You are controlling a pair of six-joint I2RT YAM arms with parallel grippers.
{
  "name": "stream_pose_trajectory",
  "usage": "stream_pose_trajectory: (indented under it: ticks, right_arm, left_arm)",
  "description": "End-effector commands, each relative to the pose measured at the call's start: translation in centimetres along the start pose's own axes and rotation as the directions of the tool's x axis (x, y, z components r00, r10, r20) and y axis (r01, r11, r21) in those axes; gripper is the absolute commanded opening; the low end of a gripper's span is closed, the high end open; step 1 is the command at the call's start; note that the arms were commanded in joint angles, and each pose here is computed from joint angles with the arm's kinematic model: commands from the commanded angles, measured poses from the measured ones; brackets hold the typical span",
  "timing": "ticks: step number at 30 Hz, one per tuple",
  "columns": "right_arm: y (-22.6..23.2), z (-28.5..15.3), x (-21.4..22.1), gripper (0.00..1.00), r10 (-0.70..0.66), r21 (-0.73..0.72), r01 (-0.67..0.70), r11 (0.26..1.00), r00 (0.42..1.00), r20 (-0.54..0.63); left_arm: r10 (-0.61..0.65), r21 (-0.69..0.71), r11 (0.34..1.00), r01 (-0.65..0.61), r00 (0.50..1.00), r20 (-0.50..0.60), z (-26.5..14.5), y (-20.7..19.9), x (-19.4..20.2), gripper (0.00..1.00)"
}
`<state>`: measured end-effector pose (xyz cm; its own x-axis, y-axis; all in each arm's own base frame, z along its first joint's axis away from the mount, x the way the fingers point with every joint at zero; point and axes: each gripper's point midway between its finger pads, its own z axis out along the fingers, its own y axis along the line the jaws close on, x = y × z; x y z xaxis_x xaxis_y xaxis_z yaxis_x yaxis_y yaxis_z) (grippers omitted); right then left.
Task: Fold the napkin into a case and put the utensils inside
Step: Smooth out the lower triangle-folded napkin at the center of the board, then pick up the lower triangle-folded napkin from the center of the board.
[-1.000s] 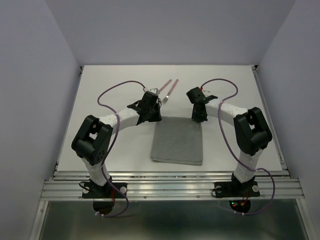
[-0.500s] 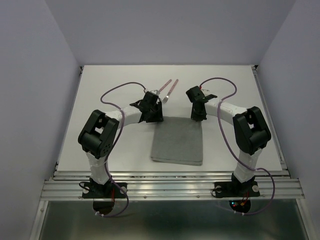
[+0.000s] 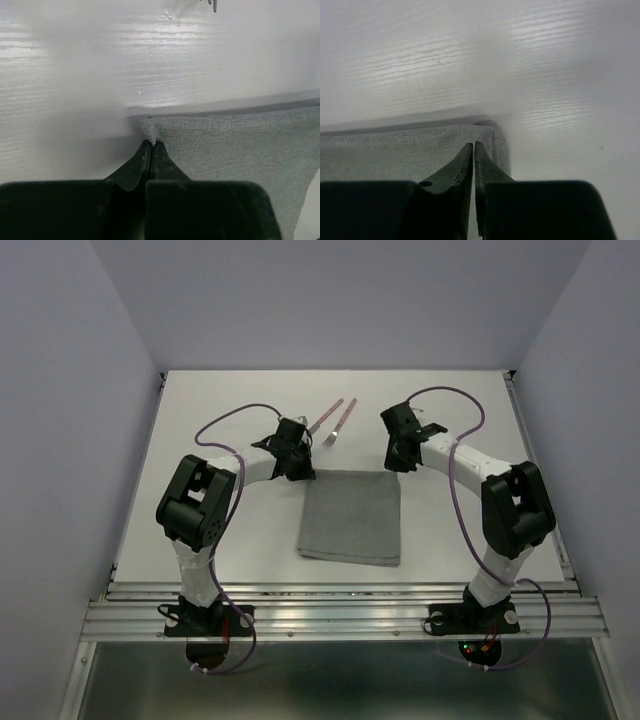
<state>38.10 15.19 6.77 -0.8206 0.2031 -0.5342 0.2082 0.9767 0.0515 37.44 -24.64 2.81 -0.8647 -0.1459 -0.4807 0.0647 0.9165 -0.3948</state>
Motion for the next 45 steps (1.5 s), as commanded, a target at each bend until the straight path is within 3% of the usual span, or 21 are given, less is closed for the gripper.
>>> stream_pose_trajectory:
  ticks: [1, 3, 4, 5, 6, 7, 10, 13, 20, 24, 27, 31, 34, 45]
  right_arm:
    - [-0.1, -2.6, -3.8, 0.11, 0.083, -0.067, -0.076, 0.995, 0.992, 0.1]
    - [-0.2, -2.8, -3.6, 0.11, 0.086, -0.068, -0.079, 0.995, 0.991, 0.098]
    - [-0.3, -2.7, -3.4, 0.11, 0.089, -0.067, -0.082, 0.994, 0.992, 0.094]
    - [-0.3, -2.9, -3.4, 0.11, 0.092, -0.073, -0.086, 0.994, 0.991, 0.093]
    - [-0.4, -3.0, -3.2, 0.11, 0.096, -0.074, -0.09, 0.993, 0.991, 0.091]
    - [-0.6, -2.9, -2.8, 0.12, 0.1, -0.07, -0.094, 0.993, 0.991, 0.085]
    - [-1.2, -3.0, -2.3, 0.14, 0.117, -0.066, -0.112, 0.992, 0.99, 0.074]
    - [-1.8, -2.7, -1.3, 0.14, 0.121, -0.063, -0.118, 0.991, 0.991, 0.051]
    - [-2.2, -3.1, -0.5, 0.22, 0.106, -0.078, -0.102, 0.992, 0.993, 0.05]
    - [-2.1, -3.2, -0.5, 0.61, 0.097, -0.11, -0.091, 0.99, 0.994, 0.053]
    - [-1.9, -2.9, -0.2, 0.68, 0.095, -0.137, -0.088, 0.987, 0.995, 0.039]
    - [-2.0, -2.5, -0.1, 0.68, 0.114, -0.173, -0.108, 0.979, 0.993, 0.026]
    - [-1.3, -2.2, -0.1, 0.68, 0.122, -0.215, -0.116, 0.97, 0.992, 0.012]
    - [-0.2, -0.6, 0.1, 0.69, 0.103, -0.243, -0.103, 0.965, 0.995, -0.014]
  left_arm:
    - [0.01, 0.06, 0.998, -0.011, 1.0, 0.026, -1.1, -0.7, -1.2, 0.0]
    - [0.014, 0.085, 0.996, -0.016, 1.0, 0.017, -1.2, -1.3, -1.2, 0.0]
    - [0.018, 0.093, 0.996, -0.019, 1.0, 0.012, -1.2, -1.4, -1.2, 0.06]
    - [0.021, 0.098, 0.995, -0.022, 1.0, 0.009, -1.2, -1.5, -1.2, 0.26]
    - [0.023, 0.098, 0.995, -0.024, 1.0, 0.01, -1.4, -1.5, -1.2, 0.38]
    - [0.026, 0.102, 0.994, -0.028, 1.0, 0.016, -1.7, -1.7, -1.4, 0.57]
    - [0.036, 0.089, 0.995, -0.039, 0.999, 0.039, -2.8, -1.7, -2.0, 0.66]
    - [0.034, 0.075, 0.996, -0.04, 0.997, 0.07, -4.5, -1.9, -2.9, 0.66]
    - [0.019, 0.052, 0.998, -0.028, 0.988, 0.153, -8.7, -2.9, -3.7, 0.61]
    - [0.02, 0.075, 0.997, -0.031, 0.989, 0.145, -9.4, -4.4, -2.7, 0.55]
    - [0.054, 0.101, 0.993, -0.066, 0.992, 0.116, -9.0, -6.5, -1.5, 0.47]
    - [0.088, 0.19, 0.977, -0.102, 0.993, 0.081, -8.6, -10.6, -0.7, 0.26]
    - [0.112, 0.256, 0.959, -0.118, 0.993, 0.038, -7.3, -13.4, 0.2, 0.02]
    - [0.129, 0.34, 0.932, -0.123, 0.992, 0.006, -2.9, -16.6, -0.2, 0.0]
